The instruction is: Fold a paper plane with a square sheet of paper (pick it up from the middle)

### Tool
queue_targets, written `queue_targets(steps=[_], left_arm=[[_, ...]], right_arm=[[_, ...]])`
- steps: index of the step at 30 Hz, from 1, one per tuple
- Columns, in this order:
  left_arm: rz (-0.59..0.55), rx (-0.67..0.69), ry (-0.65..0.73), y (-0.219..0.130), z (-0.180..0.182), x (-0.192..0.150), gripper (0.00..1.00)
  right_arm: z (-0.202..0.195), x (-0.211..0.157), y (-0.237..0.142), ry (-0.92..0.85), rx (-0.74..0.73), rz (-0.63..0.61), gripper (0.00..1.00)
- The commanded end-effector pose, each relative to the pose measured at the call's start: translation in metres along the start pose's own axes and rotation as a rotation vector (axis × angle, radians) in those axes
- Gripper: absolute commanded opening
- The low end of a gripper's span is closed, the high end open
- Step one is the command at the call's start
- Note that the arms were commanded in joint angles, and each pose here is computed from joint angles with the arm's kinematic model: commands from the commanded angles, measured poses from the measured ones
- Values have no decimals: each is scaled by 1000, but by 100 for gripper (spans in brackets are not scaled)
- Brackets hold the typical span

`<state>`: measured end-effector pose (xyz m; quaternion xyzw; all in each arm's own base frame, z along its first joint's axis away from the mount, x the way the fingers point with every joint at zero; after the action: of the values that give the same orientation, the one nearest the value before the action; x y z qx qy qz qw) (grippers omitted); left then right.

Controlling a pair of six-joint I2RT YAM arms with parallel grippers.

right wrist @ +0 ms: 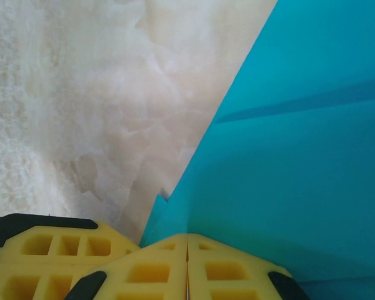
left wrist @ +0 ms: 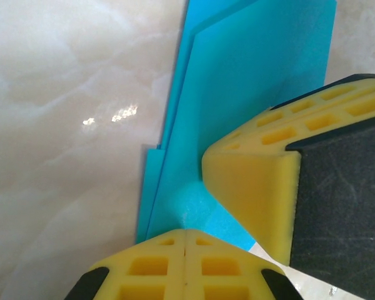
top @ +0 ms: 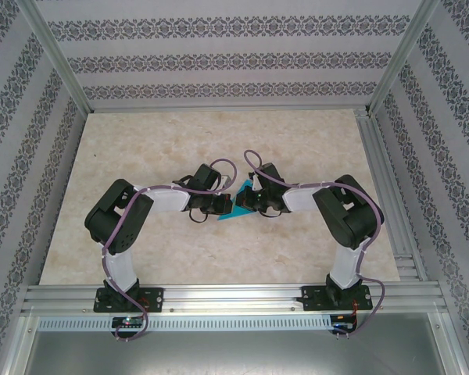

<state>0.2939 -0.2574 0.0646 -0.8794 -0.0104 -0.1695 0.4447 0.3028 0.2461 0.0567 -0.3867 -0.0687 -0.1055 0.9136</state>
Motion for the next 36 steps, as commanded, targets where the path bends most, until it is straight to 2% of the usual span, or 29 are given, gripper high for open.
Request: queue_targets(steps=[1, 9, 26, 30, 36], left_arm=[[161, 156, -74, 7, 35, -43, 3], [176, 180, -70, 6, 40, -49, 3], [176, 175, -70, 5, 39, -50, 3], [175, 172, -69, 5, 39, -50, 3], [138, 119, -60, -1, 26, -39, 4]], right_arm=[[-21, -4, 3, 31, -60, 7, 8], [-49, 16, -16, 62, -137, -39, 9], [-100, 80, -68, 155, -189, -221, 9], [-99, 89, -81, 142, -214, -253, 9], [-65, 89, -109, 81, -167, -316, 12]])
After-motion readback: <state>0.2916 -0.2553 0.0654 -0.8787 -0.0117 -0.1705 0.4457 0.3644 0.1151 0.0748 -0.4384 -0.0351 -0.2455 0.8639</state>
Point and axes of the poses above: each hand's point on the last joint's axis, 136 mm out from that joint toward the fingers, its own y axis out along the fingers, its own z axis along the line the jaws close on, x = y × z, the point moved 6 cm from there along -y, back along the fingers, and after that the axes turned 1 degree about y, right-handed, at the moved point
